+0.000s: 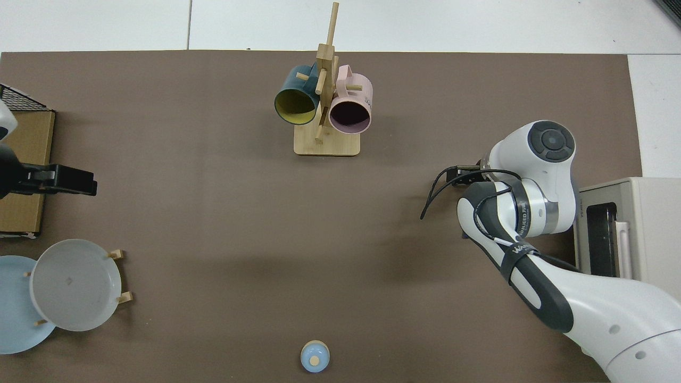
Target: Put markers into pen holder
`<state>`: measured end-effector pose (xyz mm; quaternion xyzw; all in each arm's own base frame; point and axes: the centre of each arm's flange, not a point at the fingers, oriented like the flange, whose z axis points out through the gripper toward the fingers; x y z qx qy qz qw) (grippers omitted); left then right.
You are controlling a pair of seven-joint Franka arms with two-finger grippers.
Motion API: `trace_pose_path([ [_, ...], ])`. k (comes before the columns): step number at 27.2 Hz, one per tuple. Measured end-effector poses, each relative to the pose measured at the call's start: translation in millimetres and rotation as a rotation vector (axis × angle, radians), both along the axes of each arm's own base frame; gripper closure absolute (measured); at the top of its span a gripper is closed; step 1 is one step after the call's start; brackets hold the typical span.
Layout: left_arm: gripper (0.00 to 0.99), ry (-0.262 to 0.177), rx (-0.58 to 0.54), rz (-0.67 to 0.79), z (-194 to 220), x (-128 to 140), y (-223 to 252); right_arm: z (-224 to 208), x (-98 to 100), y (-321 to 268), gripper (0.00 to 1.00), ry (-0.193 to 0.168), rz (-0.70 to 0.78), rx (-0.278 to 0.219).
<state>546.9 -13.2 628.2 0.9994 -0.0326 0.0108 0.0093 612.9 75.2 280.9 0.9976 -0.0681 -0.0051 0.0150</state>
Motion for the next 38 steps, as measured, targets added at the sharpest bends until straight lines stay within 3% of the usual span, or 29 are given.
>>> trace_pose_path([
  [2, 0.000, 0.000, 0.000, 0.000, 0, 0, 0, -1, -0.7, 0, 0.12, 0.003, -0.008, 0.000],
  [3, 0.000, 0.000, 0.000, 0.000, 0, 0, 0, 0, -0.5, 0, 0.23, 0.002, -0.011, 0.002],
  [5, 0.000, 0.000, 0.000, 0.000, 0, 0, 0, 3, -0.1, -1, 0.31, -0.003, -0.016, 0.002],
  [6, 0.000, 0.000, 0.000, 0.000, 0, 0, 0, 4, 0.0, -1, 0.42, -0.005, -0.018, 0.003],
  [9, 0.000, 0.000, 0.000, 0.000, 0, 0, 0, 7, 0.5, -2, 0.54, -0.010, -0.025, 0.005],
  [10, 0.000, 0.000, 0.000, 0.000, 0, 0, 0, 7, 0.7, -2, 0.65, -0.011, -0.029, 0.005],
  [11, 0.000, 0.000, 0.000, 0.000, 0, 0, 0, 8, 0.8, -2, 0.67, -0.011, -0.031, 0.005],
  [13, 0.000, 0.000, 0.000, 0.000, 0, 0, 0, 8, 1.0, -2, 0.81, -0.012, -0.033, 0.005],
  [26, 0.000, 0.000, 0.000, 0.000, 0, 0, 0, 19, 6.2, 0, 0.83, -0.026, -0.032, 0.008],
  [34, 0.000, 0.000, 0.000, 0.000, 0, 0, 0, 80, 7.8, 5, 0.83, 0.004, -0.028, 0.017],
  [38, 0.000, 0.000, 0.000, 0.000, 0, 0, 0, 115, 1.6, 7, 0.83, 0.003, -0.054, 0.024],
])
